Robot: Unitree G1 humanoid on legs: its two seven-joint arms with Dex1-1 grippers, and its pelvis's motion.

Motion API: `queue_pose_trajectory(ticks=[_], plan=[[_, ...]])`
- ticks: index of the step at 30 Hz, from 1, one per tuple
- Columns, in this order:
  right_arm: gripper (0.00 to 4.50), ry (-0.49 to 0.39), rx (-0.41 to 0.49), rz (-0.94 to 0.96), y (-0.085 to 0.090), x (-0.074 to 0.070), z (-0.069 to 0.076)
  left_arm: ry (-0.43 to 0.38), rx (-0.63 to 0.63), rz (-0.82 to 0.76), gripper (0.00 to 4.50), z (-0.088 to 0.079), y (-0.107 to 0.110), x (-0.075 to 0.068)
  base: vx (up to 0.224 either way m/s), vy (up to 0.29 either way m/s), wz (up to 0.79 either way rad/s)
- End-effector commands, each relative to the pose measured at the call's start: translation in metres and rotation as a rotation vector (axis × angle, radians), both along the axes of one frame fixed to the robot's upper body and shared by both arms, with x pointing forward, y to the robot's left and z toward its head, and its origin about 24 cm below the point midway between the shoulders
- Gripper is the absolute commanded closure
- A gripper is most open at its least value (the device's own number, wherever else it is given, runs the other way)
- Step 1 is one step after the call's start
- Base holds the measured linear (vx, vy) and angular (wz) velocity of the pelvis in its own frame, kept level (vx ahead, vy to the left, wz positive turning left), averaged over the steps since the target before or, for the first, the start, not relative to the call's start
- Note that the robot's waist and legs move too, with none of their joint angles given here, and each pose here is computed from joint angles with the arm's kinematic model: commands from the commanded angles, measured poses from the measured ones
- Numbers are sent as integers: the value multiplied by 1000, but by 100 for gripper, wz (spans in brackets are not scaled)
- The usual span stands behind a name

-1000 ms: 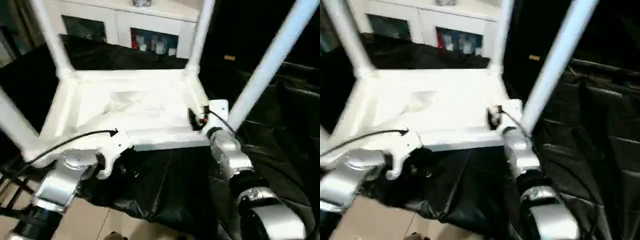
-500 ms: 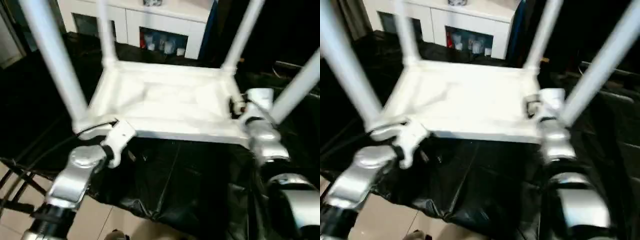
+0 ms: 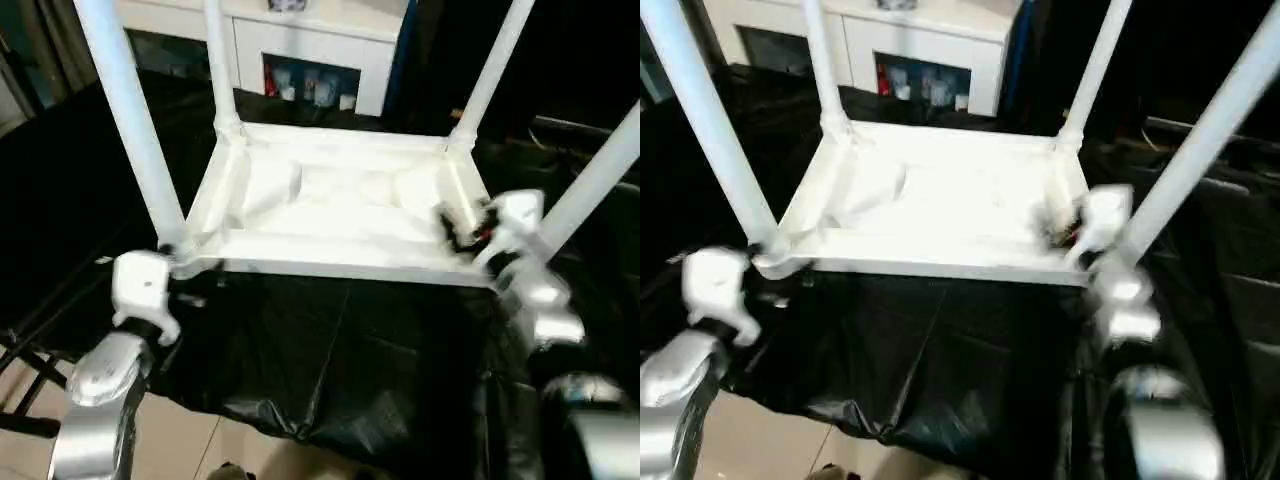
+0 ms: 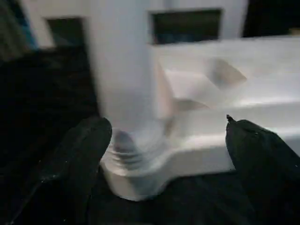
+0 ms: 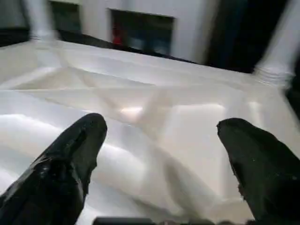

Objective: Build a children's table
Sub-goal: Rotate table base

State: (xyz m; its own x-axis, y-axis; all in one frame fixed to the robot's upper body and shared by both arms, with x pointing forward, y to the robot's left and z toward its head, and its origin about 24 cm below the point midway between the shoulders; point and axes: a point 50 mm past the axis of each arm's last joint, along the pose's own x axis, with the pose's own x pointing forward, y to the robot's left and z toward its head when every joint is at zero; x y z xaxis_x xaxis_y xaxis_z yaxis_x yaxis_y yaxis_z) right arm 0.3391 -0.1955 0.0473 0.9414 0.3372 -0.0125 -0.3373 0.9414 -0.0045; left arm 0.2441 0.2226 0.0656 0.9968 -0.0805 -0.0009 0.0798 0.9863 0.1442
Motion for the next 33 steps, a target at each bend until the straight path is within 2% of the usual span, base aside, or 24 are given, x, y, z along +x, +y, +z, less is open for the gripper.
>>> queue_pose_trajectory(ticks=[1, 2, 3, 4, 5, 7, 11, 14, 15, 17, 21, 26, 29, 30, 32, 33], plan=[[5, -56, 17, 67, 4, -8, 9, -70, 5, 57, 0, 11, 5, 5, 0, 0, 0], [5, -56, 17, 67, 4, -8, 9, -70, 5, 57, 0, 11, 5, 5, 0, 0, 0], [5, -30, -5, 105, 7, -21, 3, -82, 3, 92, 0, 14, 10, 13, 0, 0, 0], [5, -30, -5, 105, 7, -21, 3, -82, 3, 92, 0, 14, 10, 13, 0, 0, 0], [5, 6, -13, 123, 7, -27, 0, -83, -3, 96, 0, 15, 12, 17, 0, 0, 0], [5, 63, -24, 189, 8, -44, -8, -76, -13, 87, 0, 17, 17, 31, 0, 0, 0], [5, 170, -22, 250, 0, -64, -20, -23, -75, -26, 0, 18, 17, 59, 0, 0, 0], [5, 218, -43, 253, -7, -69, -26, -6, -106, -118, 0, 18, 14, 70, 0, 0, 0], [5, 263, -80, 252, -13, -72, -30, 15, -127, -200, 0, 20, 12, 78, 0, 0, 0], [5, 306, -111, 238, -19, -73, -33, 41, -134, -275, 0, 22, 12, 86, 0, 0, 0], [5, 322, -120, 193, -24, -70, -32, 76, -135, -371, 0, 25, 12, 93, 0, 0, 0], [5, 354, -151, 123, -26, -61, -32, 145, -178, -628, 0, 31, 4, 95, 0, 0, 0], [5, 389, -180, 119, -21, -54, -40, 211, -221, -824, 0, 30, -7, 85, 0, 0, 0], [5, 389, -180, 119, -21, -54, -40, 211, -221, -824, 0, 30, -7, 85, 0, 0, 0], [5, 406, -194, 133, -15, -49, -44, 245, -256, -952, 0, 29, -18, 75, 0, 0, 0], [5, 406, -194, 133, -15, -49, -44, 245, -256, -952, 0, 29, -18, 75, 0, 0, 0]])
